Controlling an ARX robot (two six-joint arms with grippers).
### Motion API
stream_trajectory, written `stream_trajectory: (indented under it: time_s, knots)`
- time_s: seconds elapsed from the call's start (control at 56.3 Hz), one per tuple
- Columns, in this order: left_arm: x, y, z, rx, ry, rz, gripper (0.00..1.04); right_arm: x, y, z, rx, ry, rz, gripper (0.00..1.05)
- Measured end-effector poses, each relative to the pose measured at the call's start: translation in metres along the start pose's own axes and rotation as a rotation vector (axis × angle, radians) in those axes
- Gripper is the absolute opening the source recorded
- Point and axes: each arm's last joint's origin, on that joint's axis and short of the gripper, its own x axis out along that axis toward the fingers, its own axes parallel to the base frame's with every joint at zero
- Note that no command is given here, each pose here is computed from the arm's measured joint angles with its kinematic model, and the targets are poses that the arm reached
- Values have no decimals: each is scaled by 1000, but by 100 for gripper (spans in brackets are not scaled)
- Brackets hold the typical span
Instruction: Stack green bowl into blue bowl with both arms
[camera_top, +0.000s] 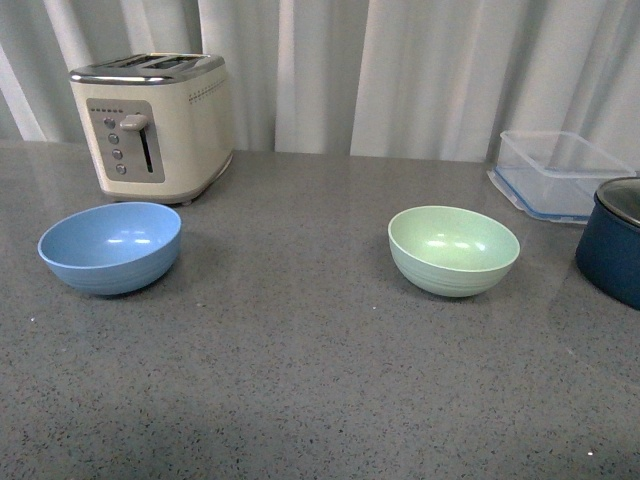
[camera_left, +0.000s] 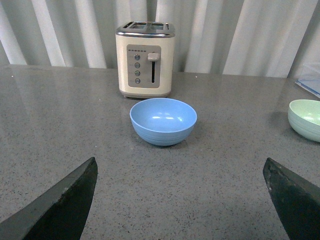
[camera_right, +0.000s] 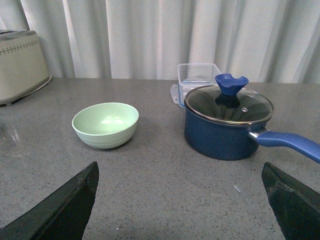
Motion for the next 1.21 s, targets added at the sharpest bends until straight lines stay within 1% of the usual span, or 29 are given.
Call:
stream_trajectory:
  time_s: [0.533,0.587,0.604,0.622,0.675,0.729,0.818,0.924,1.049,1.102,1.209]
  knots:
    - [0,0,0,0,0,1,98,0,0,0,0,0,0,95]
    - [1,0,-3,16,92,96,98,0,0,0,0,0,0,95]
    - [1,-1,-4,25,146,120,98,0,0,0,0,0,0,95]
    - [2,0,-5,38,192,173,98,0,0,0,0,0,0,95]
    - [4,0,-8,64,267,247,98,0,0,0,0,0,0,95]
    - [7,1,-9,62,307,254,98,0,0,0,0,0,0,95]
    - [12,3,-1,52,315,276,98,0,0,0,0,0,0,95]
    - [22,6,16,24,310,287,98,0,0,0,0,0,0,95]
    - [36,10,28,1,339,283,98,0,0,0,0,0,0,95]
    - [44,12,33,-31,349,262,98,0,0,0,0,0,0,95]
    - [61,17,47,-87,366,260,98,0,0,0,0,0,0,95]
